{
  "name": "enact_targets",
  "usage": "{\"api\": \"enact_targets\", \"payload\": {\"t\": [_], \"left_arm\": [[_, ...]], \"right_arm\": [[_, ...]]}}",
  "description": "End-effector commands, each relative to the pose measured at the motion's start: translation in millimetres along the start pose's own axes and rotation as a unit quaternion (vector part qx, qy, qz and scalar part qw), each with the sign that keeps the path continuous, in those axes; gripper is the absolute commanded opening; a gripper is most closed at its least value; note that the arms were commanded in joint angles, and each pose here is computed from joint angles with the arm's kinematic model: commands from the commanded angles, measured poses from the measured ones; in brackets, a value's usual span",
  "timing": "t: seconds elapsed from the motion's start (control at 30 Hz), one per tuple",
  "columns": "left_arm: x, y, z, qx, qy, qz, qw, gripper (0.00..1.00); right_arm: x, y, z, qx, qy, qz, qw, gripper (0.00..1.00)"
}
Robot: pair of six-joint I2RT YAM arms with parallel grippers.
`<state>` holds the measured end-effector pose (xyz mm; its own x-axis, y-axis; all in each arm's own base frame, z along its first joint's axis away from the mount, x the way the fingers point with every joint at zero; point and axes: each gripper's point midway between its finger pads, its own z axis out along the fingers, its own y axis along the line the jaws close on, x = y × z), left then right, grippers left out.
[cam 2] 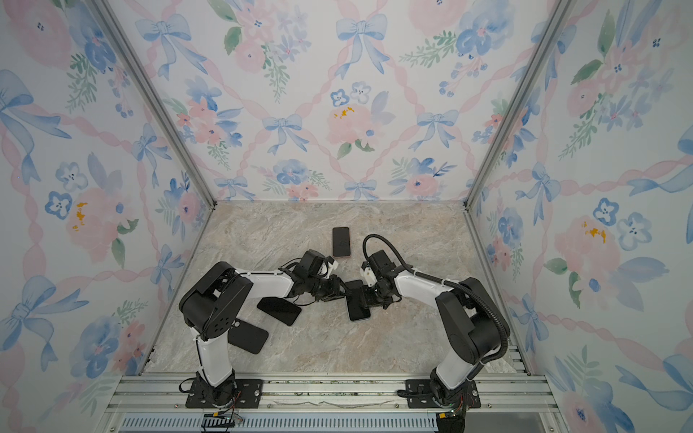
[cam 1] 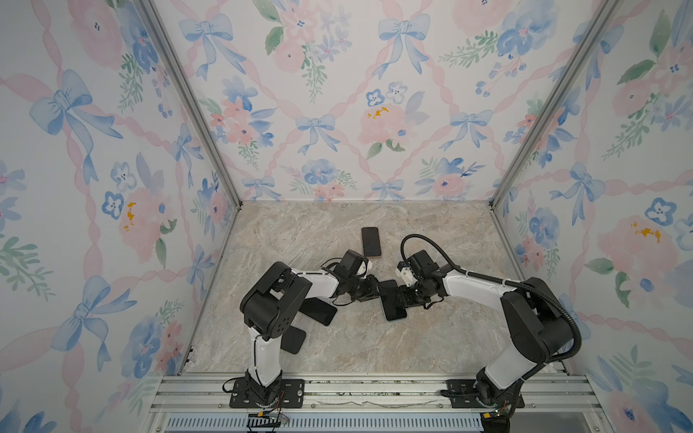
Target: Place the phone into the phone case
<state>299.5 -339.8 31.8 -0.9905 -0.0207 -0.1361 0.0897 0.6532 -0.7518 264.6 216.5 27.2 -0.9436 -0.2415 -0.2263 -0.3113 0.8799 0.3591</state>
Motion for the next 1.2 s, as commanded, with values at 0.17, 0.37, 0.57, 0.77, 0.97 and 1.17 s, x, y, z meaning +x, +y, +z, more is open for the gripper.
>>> {"api": "enact_targets", "payload": {"t": [0.17, 0.37, 0.57, 0.77, 0.97, 1.17], "left_arm": [[-1, 16, 10, -0.017, 0.011, -0.001, 1.000, 0.39], [6, 14, -1, -0.019, 0.015, 0.002, 1.000, 0.39], [36, 3, -14, -0.012, 0.069, 0.003, 0.998, 0.40], [65, -9, -16, -0.003, 0.095, -0.004, 0.995, 0.40], [77, -10, -14, -0.012, 0.101, -0.004, 0.995, 0.41], [78, -2, -8, -0.023, 0.104, -0.012, 0.994, 0.41]], "right_arm": [[-1, 1, -8, 0.021, -0.028, 0.011, 0.999, 0.41], [2, -9, -22, 0.060, -0.035, 0.041, 0.997, 0.45], [23, -7, -29, 0.068, -0.052, 0.121, 0.989, 0.45], [37, 10, -41, 0.030, -0.071, 0.130, 0.988, 0.42], [42, 5, -45, 0.021, -0.090, 0.107, 0.990, 0.37], [41, 6, -39, -0.021, -0.093, 0.101, 0.990, 0.32]]}}
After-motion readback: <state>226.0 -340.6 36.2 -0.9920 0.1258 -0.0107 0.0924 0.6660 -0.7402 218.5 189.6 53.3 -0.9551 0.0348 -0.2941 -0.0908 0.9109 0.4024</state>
